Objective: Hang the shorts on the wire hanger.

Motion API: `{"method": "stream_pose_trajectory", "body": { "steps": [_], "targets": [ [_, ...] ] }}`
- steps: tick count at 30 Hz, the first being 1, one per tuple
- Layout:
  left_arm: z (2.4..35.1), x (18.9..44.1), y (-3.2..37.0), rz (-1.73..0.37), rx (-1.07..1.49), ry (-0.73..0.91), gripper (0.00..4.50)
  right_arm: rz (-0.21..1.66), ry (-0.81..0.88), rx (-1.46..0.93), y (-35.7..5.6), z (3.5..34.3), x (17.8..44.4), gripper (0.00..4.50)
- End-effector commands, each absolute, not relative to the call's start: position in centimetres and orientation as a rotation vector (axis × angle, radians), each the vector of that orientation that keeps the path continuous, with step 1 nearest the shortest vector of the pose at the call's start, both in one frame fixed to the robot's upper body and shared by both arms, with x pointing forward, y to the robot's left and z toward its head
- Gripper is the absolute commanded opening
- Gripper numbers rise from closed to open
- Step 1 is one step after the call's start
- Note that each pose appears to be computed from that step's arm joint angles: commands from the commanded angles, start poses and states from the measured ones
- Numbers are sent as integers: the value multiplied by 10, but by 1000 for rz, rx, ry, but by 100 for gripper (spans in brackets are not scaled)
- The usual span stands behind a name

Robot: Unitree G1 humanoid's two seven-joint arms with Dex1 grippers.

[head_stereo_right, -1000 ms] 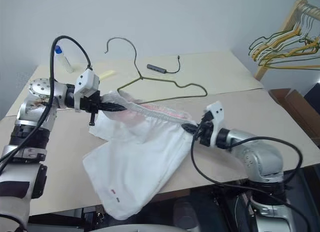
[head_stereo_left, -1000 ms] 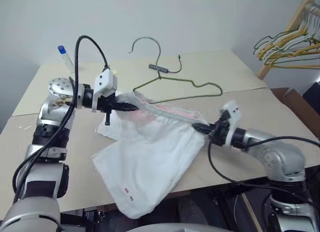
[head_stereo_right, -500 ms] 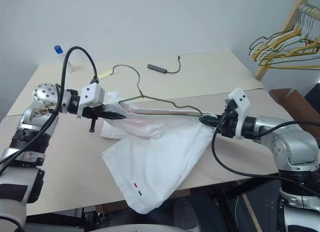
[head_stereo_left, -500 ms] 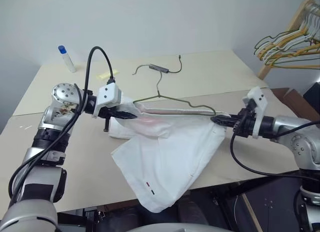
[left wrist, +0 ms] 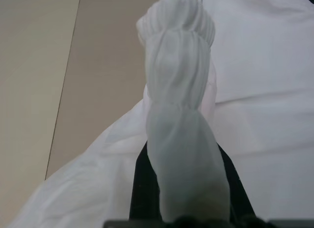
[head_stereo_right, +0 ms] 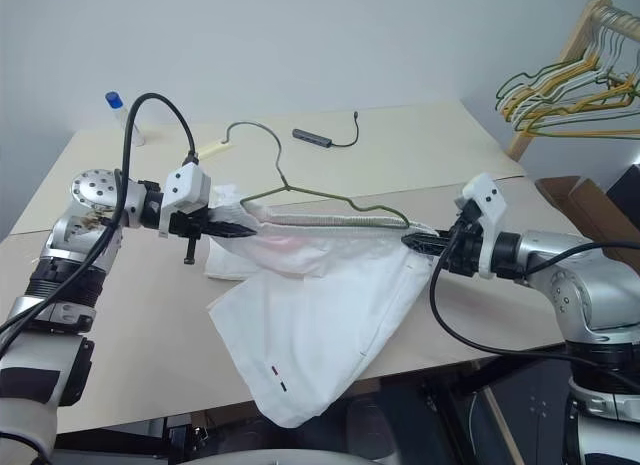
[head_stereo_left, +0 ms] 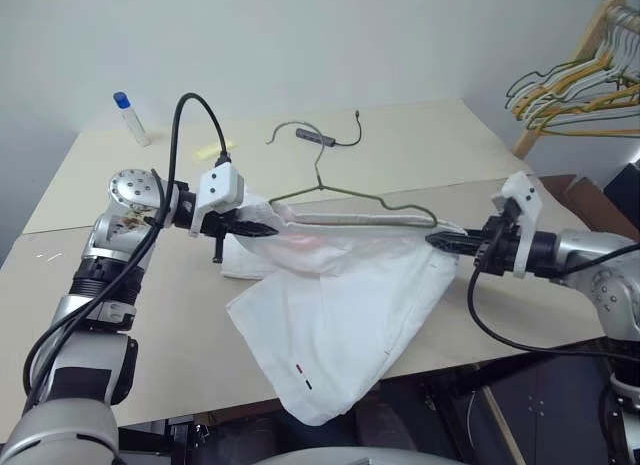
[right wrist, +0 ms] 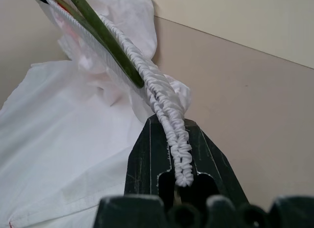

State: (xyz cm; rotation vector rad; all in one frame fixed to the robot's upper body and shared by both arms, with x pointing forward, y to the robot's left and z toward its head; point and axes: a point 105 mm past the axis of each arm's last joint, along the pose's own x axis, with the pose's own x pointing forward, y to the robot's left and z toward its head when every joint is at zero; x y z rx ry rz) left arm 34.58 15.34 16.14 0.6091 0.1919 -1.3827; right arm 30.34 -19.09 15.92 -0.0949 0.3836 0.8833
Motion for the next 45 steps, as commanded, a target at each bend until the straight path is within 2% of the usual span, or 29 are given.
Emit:
{"method": "stream_pose_trajectory", "body": {
  "steps": [1,10,18,35,45],
  "targets": [
    [173,350,169,-1323,594,175,0,827,339,-137,-206,174,307,2],
    [179,347,168,-1339,516,141,0,835,357,-123,-209,168,308,2],
    [160,340,182,-1346,667,224,0,825,354,-123,-215,174,312,2],
    [154,361,182,-1194,653,213,0,821,371,-131,-224,179,307,2],
    [139,347,191,-1288,742,289,0,815,359,-133,-228,186,308,2]
  ]
}}
